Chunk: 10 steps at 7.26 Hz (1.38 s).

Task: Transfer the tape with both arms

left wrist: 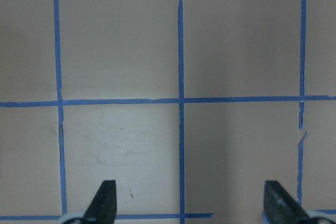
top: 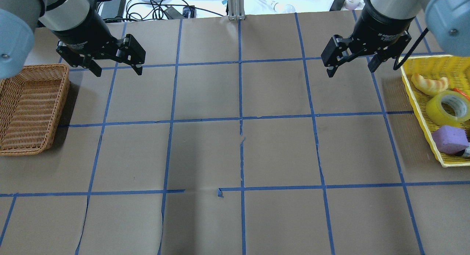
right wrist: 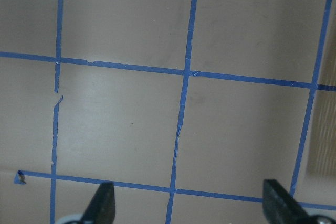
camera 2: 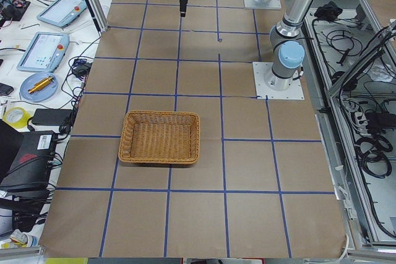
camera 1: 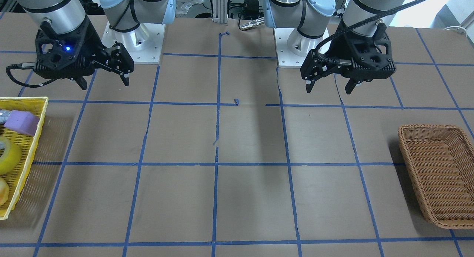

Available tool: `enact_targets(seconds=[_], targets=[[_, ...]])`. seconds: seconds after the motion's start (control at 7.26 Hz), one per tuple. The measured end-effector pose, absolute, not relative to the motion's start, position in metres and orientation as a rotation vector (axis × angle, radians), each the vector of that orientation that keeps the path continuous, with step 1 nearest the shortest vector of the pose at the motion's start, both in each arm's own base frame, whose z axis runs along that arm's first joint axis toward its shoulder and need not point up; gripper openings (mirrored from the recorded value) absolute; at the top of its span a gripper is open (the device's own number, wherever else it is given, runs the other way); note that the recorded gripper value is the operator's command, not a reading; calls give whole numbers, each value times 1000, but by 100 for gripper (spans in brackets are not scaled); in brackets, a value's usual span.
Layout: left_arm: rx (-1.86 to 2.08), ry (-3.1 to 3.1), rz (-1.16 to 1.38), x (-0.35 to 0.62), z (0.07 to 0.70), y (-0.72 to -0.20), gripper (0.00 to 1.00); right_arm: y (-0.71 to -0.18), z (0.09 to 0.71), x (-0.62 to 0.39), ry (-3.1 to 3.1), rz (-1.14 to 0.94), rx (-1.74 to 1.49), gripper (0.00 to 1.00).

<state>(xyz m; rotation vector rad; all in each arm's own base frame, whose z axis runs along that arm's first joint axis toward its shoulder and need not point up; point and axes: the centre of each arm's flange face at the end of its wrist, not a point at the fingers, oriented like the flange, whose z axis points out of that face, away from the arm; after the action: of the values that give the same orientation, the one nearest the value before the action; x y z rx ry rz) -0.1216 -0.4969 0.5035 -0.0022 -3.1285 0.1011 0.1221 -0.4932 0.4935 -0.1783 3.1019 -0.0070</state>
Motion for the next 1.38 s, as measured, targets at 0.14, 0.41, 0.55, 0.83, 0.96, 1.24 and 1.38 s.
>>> enact_targets(seconds=[0.14, 0.41, 0.55, 0.83, 0.96, 1.24, 1.38], targets=[[0, -3128, 93, -122, 503, -496, 100, -492, 494, 122, 3107, -3, -179, 100], [1, -3127, 91, -122, 504, -496, 100, -496, 491, 116, 3117, 1, -172, 100], [1, -3126, 88, -122, 503, -496, 100, -504, 486, 99, 3119, 9, -120, 100], [2, -3123, 78, -122, 499, -495, 100, -527, 474, 18, 3116, -8, 62, 100], [2, -3122, 75, -122, 498, -495, 100, -539, 461, -34, 3111, -20, 149, 100], [1, -3122, 76, -122, 497, -495, 100, -552, 416, -141, 3083, 34, 324, 100], [1, -3123, 75, -122, 495, -496, 100, -557, 393, -184, 3092, 40, 377, 100]])
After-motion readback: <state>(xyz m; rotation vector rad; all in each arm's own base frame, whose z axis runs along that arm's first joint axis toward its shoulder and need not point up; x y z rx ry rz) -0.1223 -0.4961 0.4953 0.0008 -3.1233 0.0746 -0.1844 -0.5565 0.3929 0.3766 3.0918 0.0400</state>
